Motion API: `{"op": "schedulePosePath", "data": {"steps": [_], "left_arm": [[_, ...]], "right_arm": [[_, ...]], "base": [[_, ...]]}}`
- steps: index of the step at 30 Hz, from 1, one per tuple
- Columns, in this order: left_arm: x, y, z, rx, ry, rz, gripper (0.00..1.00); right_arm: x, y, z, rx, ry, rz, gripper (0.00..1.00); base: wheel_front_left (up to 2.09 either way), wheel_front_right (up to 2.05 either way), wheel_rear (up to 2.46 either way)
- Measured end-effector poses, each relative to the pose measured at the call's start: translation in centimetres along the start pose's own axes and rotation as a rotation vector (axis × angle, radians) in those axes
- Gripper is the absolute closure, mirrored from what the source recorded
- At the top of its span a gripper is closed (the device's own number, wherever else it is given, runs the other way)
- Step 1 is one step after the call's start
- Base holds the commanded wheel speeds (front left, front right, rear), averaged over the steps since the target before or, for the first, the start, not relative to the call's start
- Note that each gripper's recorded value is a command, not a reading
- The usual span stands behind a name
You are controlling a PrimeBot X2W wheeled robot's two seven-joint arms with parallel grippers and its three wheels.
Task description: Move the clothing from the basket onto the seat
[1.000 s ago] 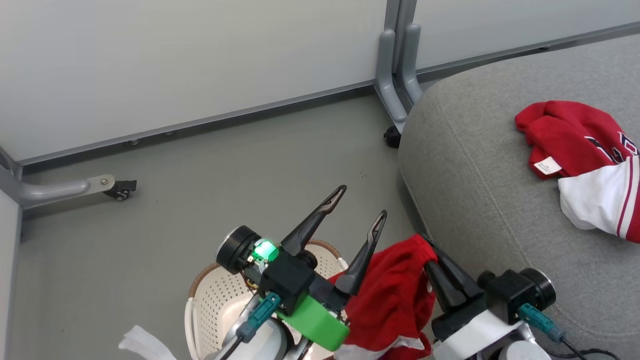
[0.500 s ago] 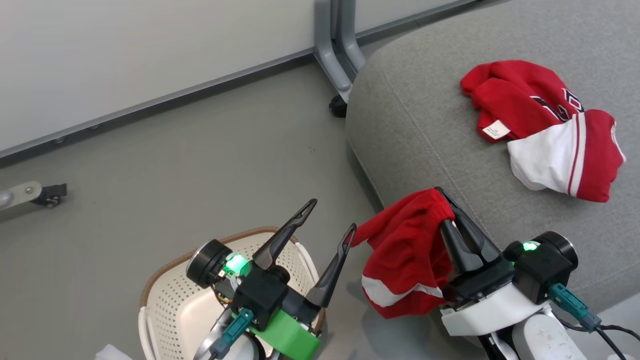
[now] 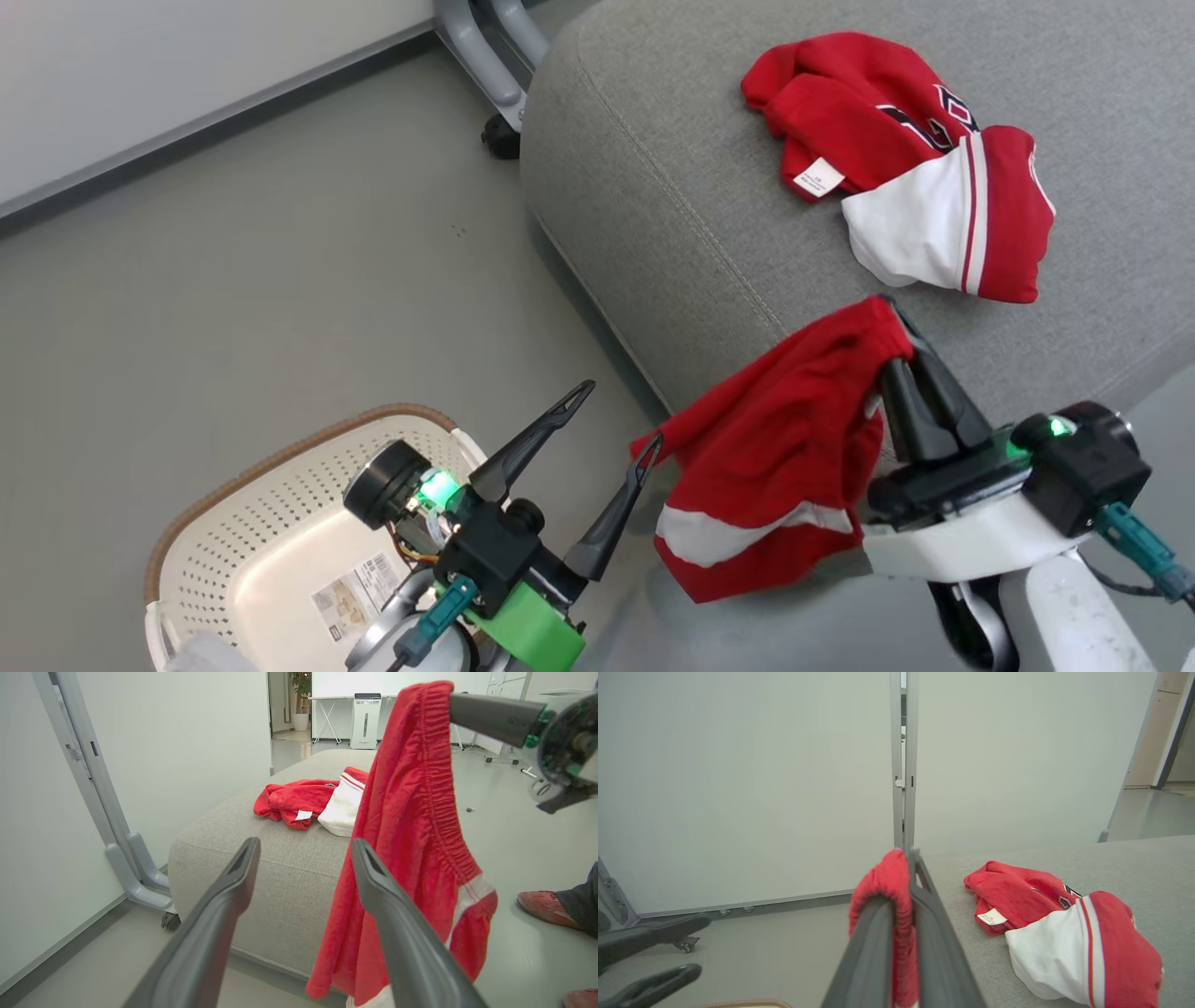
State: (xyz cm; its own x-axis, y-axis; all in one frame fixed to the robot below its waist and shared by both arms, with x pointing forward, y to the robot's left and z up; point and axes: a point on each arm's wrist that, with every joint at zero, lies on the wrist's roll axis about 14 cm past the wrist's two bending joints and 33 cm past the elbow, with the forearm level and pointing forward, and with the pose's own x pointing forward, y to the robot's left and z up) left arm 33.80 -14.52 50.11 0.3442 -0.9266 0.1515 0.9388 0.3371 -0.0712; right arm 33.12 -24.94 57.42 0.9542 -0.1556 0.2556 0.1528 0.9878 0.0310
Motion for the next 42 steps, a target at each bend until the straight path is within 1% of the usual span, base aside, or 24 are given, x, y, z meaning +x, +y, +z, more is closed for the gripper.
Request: {"op": "schedulePosePath", "data": {"steps": [4, 6, 9, 13, 16, 18, 20, 22, 24, 26, 27, 28, 30, 33, 34, 35, 36, 38, 42], "left_arm": [[0.2, 0.1, -1.3, -0.019, 0.023, -0.03, 0.0], [0.5, 0.2, -1.5, -0.028, 0.018, -0.049, 0.0], [0.7, 0.5, -2.1, -0.044, 0.024, -0.068, 0.0], [0.8, 1.3, -3.0, -0.095, 0.031, -0.071, 0.0], [0.8, 2.4, -3.4, -0.097, 0.03, -0.07, 0.0], [0.6, 3.4, -3.6, -0.093, 0.03, -0.053, 0.0], [0.1, 4.7, -3.9, -0.095, 0.031, -0.023, 0.0], [-0.3, 5.9, -4.3, -0.1, 0.03, 0.008, 0.0], [-0.7, 6.8, -5.0, -0.113, 0.037, 0.04, 0.0], [-1.1, 7.6, -5.8, -0.142, 0.046, 0.07, 0.0], [-1.3, 7.9, -6.1, -0.147, 0.047, 0.08, 0.0], [-1.4, 8.1, -6.2, -0.151, 0.044, 0.091, 0.0], [-1.7, 8.7, -6.4, -0.164, 0.041, 0.118, 0.0], [-2.4, 9.6, -7.0, -0.173, 0.054, 0.164, 0.0], [-2.7, 10.0, -7.1, -0.173, 0.059, 0.188, 0.0], [-2.8, 10.3, -7.1, -0.173, 0.059, 0.205, 0.0], [-3.0, 10.7, -6.9, -0.182, 0.052, 0.226, 0.0], [-3.4, 10.9, -6.7, -0.209, 0.045, 0.259, 0.0], [-4.1, 11.1, -6.1, -0.236, 0.038, 0.314, 0.0]], "right_arm": [[2.6, -1.0, 2.3, -0.078, -0.078, 0.011, 1.0], [4.4, -1.6, 3.8, -0.143, -0.122, 0.032, 1.0], [8.0, -3.0, 7.3, -0.243, -0.231, 0.043, 1.0], [12.8, -5.6, 12.7, -0.314, -0.39, 0.004, 1.0], [15.8, -8.0, 15.3, -0.379, -0.445, -0.027, 1.0], [17.5, -9.2, 16.0, -0.426, -0.454, -0.043, 1.0], [19.0, -10.6, 16.0, -0.457, -0.447, -0.07, 1.0], [20.1, -12.0, 14.2, -0.459, -0.4, -0.101, 1.0], [20.9, -13.2, 10.5, -0.444, -0.31, -0.124, 1.0], [20.6, -15.0, 4.8, -0.429, -0.159, -0.155, 1.0], [19.8, -16.1, 1.9, -0.423, -0.082, -0.185, 1.0], [19.0, -17.1, -0.1, -0.417, -0.025, -0.212, 1.0], [16.6, -19.0, -5.0, -0.409, 0.116, -0.267, 1.0], [13.2, -20.2, -10.1, -0.382, 0.264, -0.319, 1.0], [12.0, -20.2, -11.3, -0.368, 0.297, -0.331, 0.95], [11.1, -20.2, -11.8, -0.361, 0.317, -0.337, 0.42], [10.1, -20.2, -12.3, -0.357, 0.335, -0.345, 0.0], [8.5, -20.2, -12.4, -0.342, 0.344, -0.369, 0.0], [4.9, -18.5, -13.2, -0.3, 0.383, -0.369, 0.0]], "base": [[0.0, 0.0, 0.0], [0.0, 0.0, 0.0], [0.0, 0.0, 0.0], [0.0, 0.0, 0.0], [0.0, 0.0, 0.0], [0.0, 0.0, 0.0], [0.0, 0.0, 0.0], [0.0, 0.0, 0.0], [0.0, 0.0, 0.0], [0.0, 0.0, 0.0], [0.0, 0.0, 0.0], [0.0, 0.0, 0.0], [0.0, 0.0, 0.0], [0.0, 0.0, 0.0], [0.0, 0.0, 0.0], [0.0, 0.0, 0.0], [0.0, 0.0, 0.0], [0.0, 0.0, 0.0], [0.0, 0.0, 0.0]]}}
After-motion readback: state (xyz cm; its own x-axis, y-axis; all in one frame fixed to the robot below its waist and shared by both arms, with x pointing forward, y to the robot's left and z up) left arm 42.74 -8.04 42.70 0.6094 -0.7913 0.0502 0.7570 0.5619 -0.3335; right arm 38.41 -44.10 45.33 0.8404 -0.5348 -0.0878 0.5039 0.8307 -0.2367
